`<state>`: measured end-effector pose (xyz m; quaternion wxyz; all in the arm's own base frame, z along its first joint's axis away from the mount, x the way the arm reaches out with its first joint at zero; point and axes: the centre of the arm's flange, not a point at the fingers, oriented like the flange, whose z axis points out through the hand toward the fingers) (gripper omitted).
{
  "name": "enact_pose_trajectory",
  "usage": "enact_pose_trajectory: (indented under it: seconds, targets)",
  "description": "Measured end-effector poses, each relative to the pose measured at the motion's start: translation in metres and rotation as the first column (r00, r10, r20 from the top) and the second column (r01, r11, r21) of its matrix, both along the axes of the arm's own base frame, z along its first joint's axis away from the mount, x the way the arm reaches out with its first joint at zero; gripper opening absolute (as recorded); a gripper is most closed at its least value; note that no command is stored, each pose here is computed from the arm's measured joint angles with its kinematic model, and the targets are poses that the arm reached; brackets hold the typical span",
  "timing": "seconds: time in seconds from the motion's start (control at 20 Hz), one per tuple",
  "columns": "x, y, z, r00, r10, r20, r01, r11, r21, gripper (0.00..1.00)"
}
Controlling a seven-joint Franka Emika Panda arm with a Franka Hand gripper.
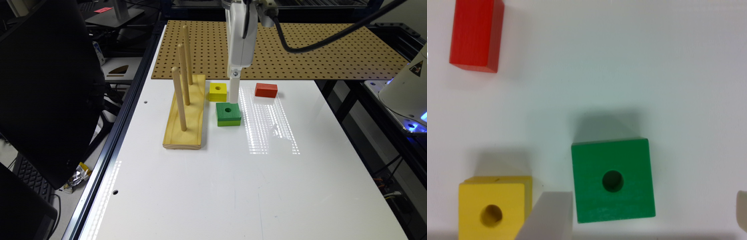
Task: Pick up green block.
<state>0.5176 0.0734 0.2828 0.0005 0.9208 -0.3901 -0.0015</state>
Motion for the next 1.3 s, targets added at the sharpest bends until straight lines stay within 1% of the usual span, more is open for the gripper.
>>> enact_pose_trajectory:
  seconds: [0.1, 0.2, 0.3, 0.4, 0.7, 1.0, 1.15, 1.3]
  targets:
    - [-0.0001, 0.0, -0.007, 0.99999, 0.0001, -0.0054, -0.0001, 1.0, -0.0003, 1.0]
    - [0.0014, 0.0, -0.02, 1.0, 0.0001, -0.0029, -0.0001, 0.999999, 0.0012, 1.0]
    - [0.0028, 0.001, -0.032, 1.0, 0.0, 0.0014, -0.0001, 0.999996, 0.0029, 1.0]
    - [0.0035, 0.001, -0.037, 0.99999, 0.0, 0.0037, 0.0, 0.999993, 0.0037, 1.0]
    - [0.004, 0.001, -0.036, 0.99998, 0.0001, 0.0063, -0.0002, 0.999992, 0.0041, 1.0]
    - [0.0037, 0.001, -0.038, 0.99999, 0.0001, 0.0037, -0.0002, 0.999993, 0.0038, 1.0]
    - [0.0039, -0.001, -0.038, 0.99999, -0.0006, 0.0039, 0.0006, 0.999995, 0.0031, 1.0]
    - [0.0047, -0.006, -0.038, 0.99999, -0.0021, 0.0042, 0.0021, 0.999996, 0.0021, 1.0]
